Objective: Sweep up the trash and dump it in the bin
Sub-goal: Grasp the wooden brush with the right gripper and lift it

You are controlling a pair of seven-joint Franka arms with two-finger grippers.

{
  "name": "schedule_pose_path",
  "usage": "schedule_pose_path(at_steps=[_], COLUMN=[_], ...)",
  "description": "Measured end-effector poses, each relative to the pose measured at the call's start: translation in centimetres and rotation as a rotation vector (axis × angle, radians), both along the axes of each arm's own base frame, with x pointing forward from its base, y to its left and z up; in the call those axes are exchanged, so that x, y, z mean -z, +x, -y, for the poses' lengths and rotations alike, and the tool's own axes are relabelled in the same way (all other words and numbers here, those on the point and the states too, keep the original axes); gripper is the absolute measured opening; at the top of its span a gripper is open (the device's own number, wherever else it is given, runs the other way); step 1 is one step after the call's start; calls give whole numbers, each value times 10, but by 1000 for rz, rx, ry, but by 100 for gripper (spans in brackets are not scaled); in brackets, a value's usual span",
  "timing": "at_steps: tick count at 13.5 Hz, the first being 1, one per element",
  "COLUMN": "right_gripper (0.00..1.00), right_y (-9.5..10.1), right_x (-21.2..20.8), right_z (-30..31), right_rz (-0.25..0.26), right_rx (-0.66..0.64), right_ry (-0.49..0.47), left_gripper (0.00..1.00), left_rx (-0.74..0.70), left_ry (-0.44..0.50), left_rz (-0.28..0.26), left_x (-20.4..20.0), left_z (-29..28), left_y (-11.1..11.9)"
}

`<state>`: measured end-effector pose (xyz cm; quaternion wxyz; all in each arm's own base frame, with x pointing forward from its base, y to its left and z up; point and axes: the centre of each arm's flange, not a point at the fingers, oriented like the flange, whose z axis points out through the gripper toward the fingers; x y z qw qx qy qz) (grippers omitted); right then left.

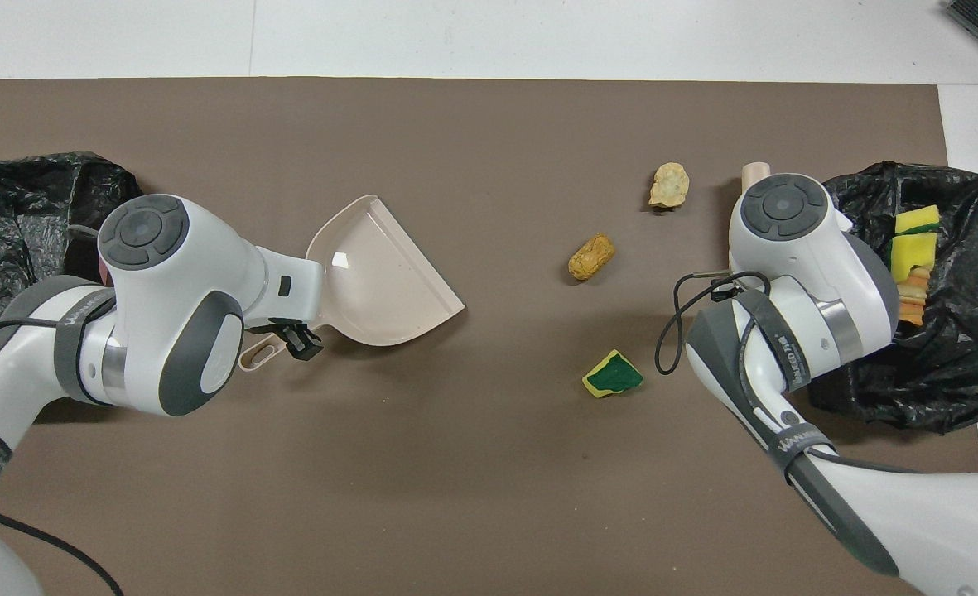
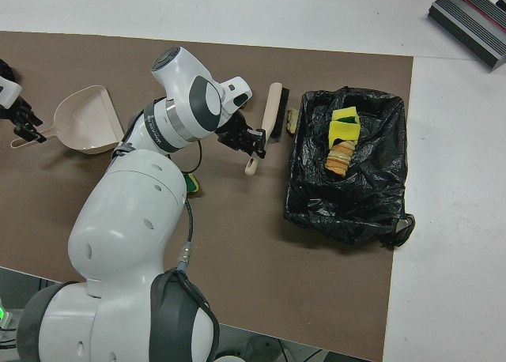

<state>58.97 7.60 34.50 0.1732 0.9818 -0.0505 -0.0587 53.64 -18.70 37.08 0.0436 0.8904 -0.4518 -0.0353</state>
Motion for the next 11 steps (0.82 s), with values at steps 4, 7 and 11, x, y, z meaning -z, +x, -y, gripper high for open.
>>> schedule_pose_path(at_steps=[4, 7, 11], right_gripper=[26, 26, 26], right_y=[7, 3, 2], right_x=[-14, -10, 0], right_z=[-31, -17, 7], right_rz=[2, -31, -48], right_rx=[26, 43, 32], right_ry=[42, -95, -209], left_gripper=[87, 50, 31], left_rx=[-5, -6, 43], left_ry=[5, 4, 15], left_rz=[-6, 11, 76], left_x=[19, 18, 9], left_z=[-4, -4, -3], left_y=[-10, -8, -1])
